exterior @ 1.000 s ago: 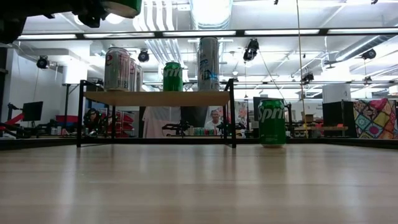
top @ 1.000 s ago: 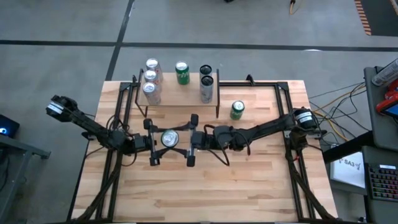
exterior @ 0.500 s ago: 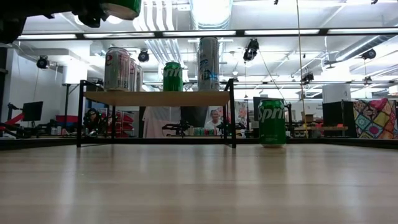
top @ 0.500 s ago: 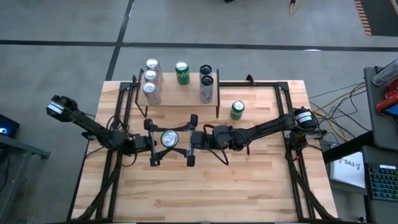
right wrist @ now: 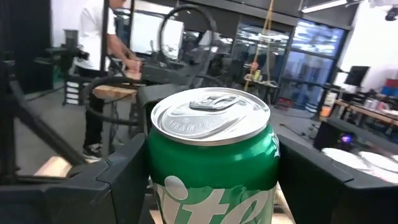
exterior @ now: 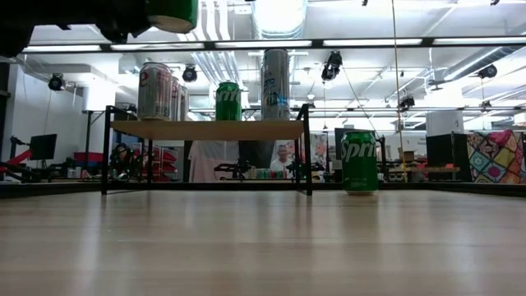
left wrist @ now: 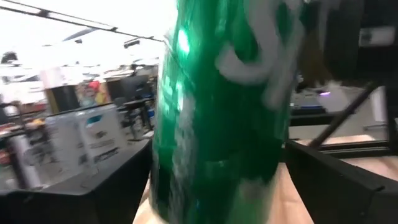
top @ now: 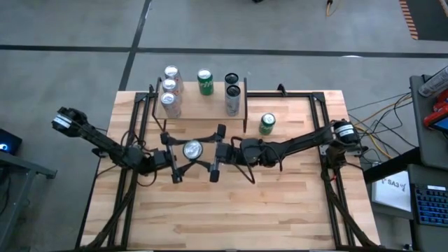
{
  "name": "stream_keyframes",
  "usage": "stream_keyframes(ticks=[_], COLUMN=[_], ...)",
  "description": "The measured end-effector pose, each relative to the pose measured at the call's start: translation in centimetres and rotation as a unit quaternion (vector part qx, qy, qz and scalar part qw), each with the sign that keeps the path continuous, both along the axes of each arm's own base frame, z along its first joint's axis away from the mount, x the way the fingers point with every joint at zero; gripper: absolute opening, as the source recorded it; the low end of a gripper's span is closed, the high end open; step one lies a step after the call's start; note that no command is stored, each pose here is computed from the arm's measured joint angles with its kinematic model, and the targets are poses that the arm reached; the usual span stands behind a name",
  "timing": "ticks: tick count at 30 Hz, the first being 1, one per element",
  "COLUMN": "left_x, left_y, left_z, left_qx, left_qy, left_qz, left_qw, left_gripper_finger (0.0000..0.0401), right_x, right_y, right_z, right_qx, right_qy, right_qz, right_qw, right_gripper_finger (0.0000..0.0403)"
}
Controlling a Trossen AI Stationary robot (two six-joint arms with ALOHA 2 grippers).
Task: Place canned beverage on shelf
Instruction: Put the bottom green soda can aligned with the other soda cans on the shelf
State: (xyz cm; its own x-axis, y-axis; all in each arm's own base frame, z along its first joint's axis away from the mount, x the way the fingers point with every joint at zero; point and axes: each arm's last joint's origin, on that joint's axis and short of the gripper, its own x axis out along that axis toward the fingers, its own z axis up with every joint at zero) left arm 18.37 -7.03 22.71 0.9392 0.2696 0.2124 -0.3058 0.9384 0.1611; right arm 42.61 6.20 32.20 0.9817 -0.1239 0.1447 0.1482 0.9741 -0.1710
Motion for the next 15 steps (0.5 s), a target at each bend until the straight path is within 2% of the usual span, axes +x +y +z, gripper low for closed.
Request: stream_keyframes(ticks=[7,15], left_x=[0.0,-0.5], left_y=[0.1,0.3], left_z=[-0.1,-0.1], left_qx=[0.003,0.014], left_qy=[0.013,0.035], left_qz=[0.021,0.068], left_qw=[1.000,0.997], left_gripper_finger=[0.0366,0.0375], right_x=[-0.4,-0.2], right_y=[-1.5,-4.8], right_z=[1.7,2.4], right_qx=[0.008,0.019], right_qy=[0.011,0.013], right_qz=[-0.026,-0.068], right_qw=[1.000,0.997], right_gripper_finger=[0.0280,0.0280])
